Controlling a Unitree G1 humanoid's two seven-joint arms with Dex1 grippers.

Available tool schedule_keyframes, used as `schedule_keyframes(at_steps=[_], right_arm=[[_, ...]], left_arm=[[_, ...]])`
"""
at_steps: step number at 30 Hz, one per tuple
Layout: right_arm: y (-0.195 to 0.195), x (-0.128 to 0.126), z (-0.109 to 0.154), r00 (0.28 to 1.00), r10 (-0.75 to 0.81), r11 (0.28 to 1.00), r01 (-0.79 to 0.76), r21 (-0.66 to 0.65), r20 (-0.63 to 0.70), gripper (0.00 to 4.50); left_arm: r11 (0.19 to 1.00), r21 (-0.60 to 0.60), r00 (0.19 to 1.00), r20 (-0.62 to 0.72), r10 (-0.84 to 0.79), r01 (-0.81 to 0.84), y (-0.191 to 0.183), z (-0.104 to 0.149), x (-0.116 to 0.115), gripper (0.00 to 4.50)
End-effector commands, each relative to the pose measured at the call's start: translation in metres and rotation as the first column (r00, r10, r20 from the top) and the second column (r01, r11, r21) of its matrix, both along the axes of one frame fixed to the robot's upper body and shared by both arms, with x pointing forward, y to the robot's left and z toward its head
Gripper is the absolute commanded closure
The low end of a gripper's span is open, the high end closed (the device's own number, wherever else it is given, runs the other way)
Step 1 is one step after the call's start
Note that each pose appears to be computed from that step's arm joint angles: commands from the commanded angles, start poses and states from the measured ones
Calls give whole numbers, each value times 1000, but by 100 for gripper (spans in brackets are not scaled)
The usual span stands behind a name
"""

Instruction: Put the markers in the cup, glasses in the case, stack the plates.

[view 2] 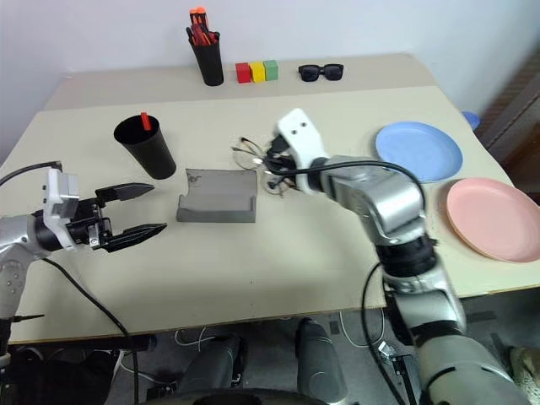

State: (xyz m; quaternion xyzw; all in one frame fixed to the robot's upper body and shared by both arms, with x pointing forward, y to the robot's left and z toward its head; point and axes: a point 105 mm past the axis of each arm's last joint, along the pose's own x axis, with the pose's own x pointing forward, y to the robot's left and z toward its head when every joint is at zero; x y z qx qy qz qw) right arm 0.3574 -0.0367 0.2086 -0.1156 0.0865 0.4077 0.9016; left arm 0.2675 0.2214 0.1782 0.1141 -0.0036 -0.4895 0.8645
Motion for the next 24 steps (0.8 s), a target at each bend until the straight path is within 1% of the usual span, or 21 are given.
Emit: schedule_keyframes(at_steps=[1,5,6,7,9,11,12,14,16,18,24], right_arm=[[23,0,23,996,65,995,-70,78,66,444],[46,3,8,987,130,990,-135,46,89,444],[50,3,6,986,143,988,-148,51,90,444],[54,4,3,986,146,985,-152,86,73,444],[62,3,-7,975,184,982,-188,26,123,444],[67,2,-10,977,189,978,-197,73,98,444],[67,4,-15,979,183,980,-190,66,94,444],[66,5,-27,976,193,981,-195,11,99,444],[64,4,-35,976,200,980,-200,-7,88,444],[62,3,-46,973,213,976,-208,-63,86,444],[59,-2,-58,967,245,963,-235,-133,65,444]], left_arm=[[1000,21,998,57,-2,0,-1,13,-5,0],[1000,10,998,56,4,-5,-4,13,-10,0],[1000,10,998,55,5,-6,-5,12,-11,0],[1000,9,999,54,7,-8,-5,11,-13,0],[1000,8,999,51,13,-13,-4,10,-14,0],[1000,14,999,49,16,-17,-4,9,-15,0],[1000,17,999,50,15,-16,-4,9,-16,0],[1000,16,999,50,13,-13,-5,9,-16,0],[1000,16,999,51,12,-12,-6,9,-16,0],[1000,17,999,51,10,-11,-6,10,-15,0],[1000,21,998,60,3,-4,-8,11,-11,0]])
